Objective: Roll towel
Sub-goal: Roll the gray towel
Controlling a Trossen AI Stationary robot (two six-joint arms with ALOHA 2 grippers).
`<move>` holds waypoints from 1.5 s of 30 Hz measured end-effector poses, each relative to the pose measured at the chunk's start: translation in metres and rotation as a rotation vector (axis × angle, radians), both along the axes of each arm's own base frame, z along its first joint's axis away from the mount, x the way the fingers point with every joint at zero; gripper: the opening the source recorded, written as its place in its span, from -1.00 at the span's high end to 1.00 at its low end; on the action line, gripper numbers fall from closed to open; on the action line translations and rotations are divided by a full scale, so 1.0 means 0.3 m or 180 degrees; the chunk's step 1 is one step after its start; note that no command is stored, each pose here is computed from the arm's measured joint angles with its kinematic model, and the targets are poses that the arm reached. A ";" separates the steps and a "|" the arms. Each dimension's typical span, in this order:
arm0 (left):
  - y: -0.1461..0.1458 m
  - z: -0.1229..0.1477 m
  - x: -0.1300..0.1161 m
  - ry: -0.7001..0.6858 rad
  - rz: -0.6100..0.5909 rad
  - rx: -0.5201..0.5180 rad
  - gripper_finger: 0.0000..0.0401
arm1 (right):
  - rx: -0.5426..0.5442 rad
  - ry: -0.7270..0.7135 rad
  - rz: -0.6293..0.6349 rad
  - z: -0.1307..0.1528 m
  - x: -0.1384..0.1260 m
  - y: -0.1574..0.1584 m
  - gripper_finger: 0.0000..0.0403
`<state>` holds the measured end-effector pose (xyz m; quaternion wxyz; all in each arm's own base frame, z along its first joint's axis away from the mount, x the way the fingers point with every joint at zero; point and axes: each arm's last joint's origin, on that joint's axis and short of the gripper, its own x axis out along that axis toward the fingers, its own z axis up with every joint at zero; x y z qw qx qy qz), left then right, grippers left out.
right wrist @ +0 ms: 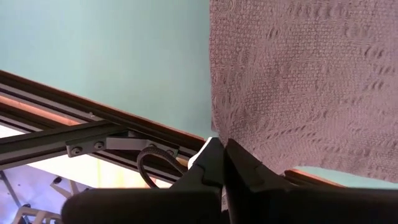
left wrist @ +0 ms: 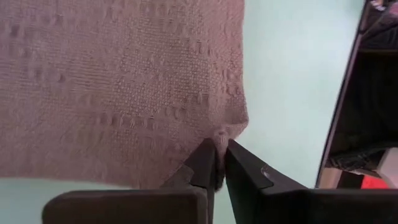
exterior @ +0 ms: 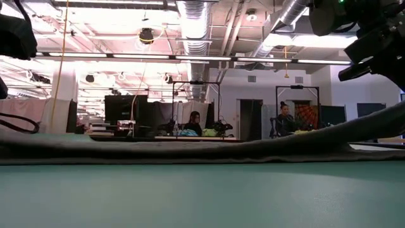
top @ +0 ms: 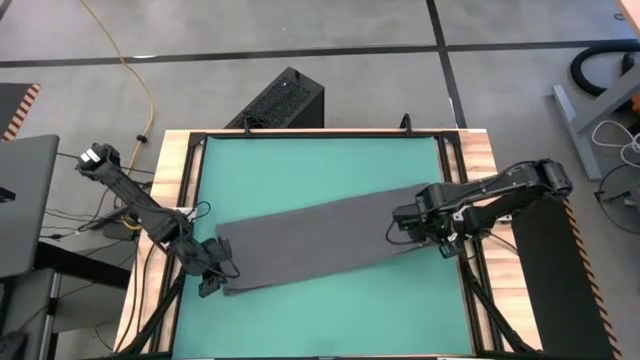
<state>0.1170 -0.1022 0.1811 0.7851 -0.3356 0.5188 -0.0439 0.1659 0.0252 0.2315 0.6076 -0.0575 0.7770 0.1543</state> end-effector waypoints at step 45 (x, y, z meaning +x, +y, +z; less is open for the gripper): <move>0.103 -0.162 0.109 0.0630 0.0639 0.1494 0.68 | -0.0451 -0.0919 -0.1009 -0.079 0.133 -0.308 0.46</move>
